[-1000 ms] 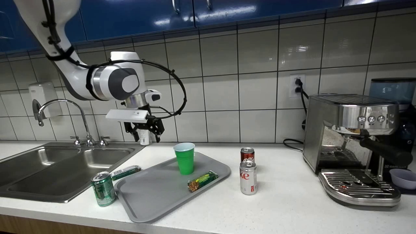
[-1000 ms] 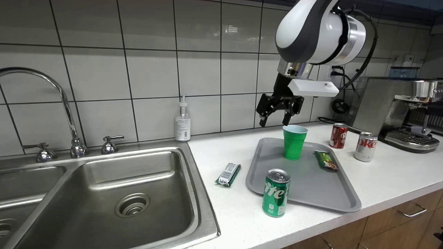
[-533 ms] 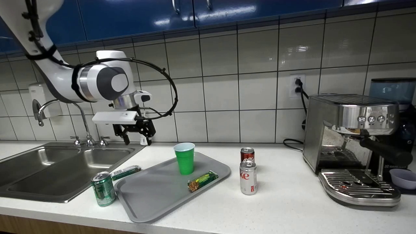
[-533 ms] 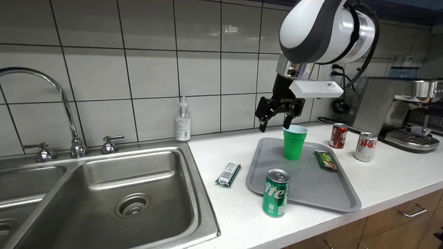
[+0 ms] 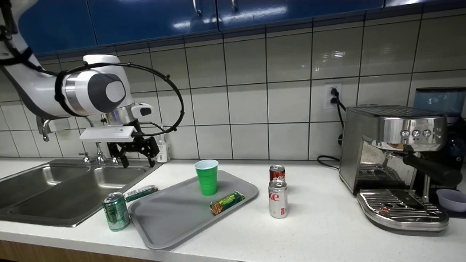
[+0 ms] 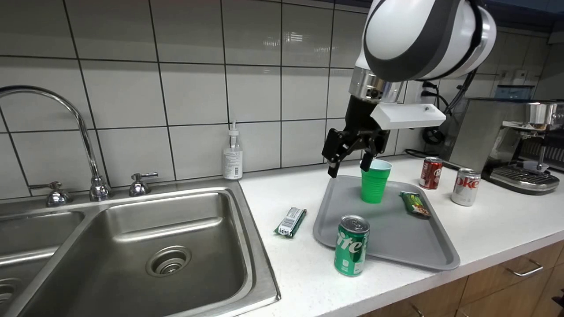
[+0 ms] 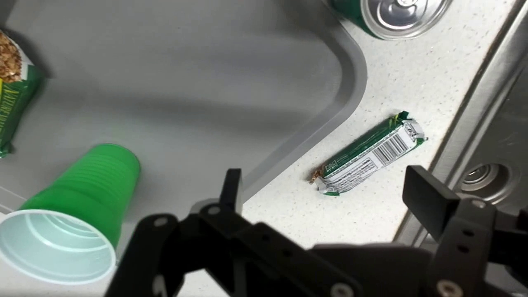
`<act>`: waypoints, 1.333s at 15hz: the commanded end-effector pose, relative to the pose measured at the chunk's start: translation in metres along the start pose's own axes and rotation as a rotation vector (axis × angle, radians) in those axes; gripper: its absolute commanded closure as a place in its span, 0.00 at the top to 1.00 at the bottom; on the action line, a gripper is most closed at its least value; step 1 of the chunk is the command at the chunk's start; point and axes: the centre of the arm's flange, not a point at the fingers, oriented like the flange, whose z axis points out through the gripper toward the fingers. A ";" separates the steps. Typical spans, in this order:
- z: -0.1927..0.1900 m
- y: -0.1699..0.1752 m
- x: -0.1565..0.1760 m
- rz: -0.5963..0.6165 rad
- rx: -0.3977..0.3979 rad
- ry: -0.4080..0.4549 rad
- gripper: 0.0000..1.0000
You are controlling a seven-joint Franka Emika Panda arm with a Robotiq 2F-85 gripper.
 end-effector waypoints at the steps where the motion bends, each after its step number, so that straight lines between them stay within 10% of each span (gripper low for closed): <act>1: -0.018 -0.029 -0.020 0.015 -0.029 0.017 1.00; 20: 0.005 -0.079 -0.080 0.115 -0.053 -0.071 1.00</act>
